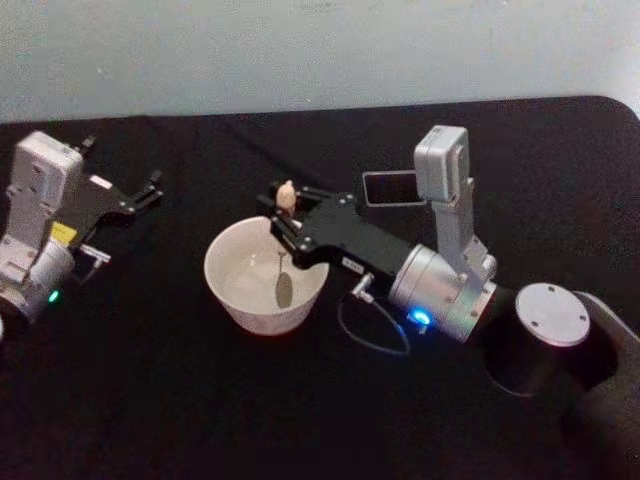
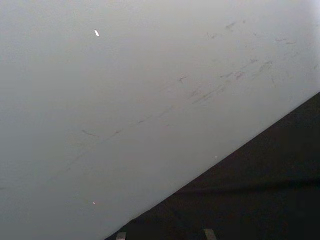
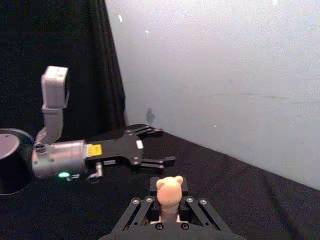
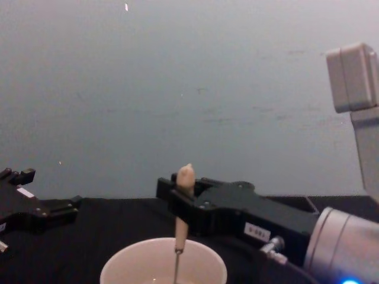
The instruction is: Pick up the stirring spoon with one hand, stir inside the cup, then place it back in its original position.
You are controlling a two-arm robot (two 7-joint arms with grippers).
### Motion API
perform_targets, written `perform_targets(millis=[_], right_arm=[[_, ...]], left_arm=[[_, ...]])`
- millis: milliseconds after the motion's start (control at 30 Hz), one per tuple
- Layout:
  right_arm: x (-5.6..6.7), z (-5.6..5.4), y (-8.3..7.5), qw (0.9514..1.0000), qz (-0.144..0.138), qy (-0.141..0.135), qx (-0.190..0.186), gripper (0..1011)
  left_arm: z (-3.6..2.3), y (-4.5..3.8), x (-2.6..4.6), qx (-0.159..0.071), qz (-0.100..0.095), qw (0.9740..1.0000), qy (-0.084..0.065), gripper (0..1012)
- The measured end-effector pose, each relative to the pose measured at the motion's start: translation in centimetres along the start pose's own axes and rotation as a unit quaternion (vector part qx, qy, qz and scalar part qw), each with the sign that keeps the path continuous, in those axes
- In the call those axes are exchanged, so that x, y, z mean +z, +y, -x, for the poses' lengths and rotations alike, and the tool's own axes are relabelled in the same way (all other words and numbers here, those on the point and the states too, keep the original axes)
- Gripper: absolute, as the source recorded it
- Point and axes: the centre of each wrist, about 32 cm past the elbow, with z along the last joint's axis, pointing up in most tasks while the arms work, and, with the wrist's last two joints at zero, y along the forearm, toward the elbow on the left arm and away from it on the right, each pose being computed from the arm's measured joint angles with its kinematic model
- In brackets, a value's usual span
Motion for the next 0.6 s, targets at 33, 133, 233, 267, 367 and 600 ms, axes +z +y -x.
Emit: perform_targets(millis=[33,133,233,267,367,600], right_arm=[[0.0,0.2,0.1,1.0,0.0,0.0,0.004,195],[-0.1,0.6,0.2,1.0,0.001,0.001,0.009,195],[-0.2,1.0,0.7,0.9999,0.001,0.003,0.013,195],[-0.2,1.1,0.8,0.9999,0.001,0.004,0.013,195],[-0.3,1.3,1.3,0.9999,0.002,0.003,0.014,195],[-0.3,1.5,2.8,0.9999,-0.001,-0.002,0.01,195]], left_arm=[[0.0,0.0,0.0,0.0,0.0,1.0,0.0,1001],[0.0,0.0,0.0,0.0,0.0,1.0,0.0,1001],[0.0,0.0,0.0,0.0,0.0,1.0,0.0,1001],[0.0,0.0,0.0,0.0,0.0,1.0,0.0,1001],[0.0,0.0,0.0,0.0,0.0,1.0,0.0,1001],[0.0,0.0,0.0,0.0,0.0,1.0,0.0,1001]])
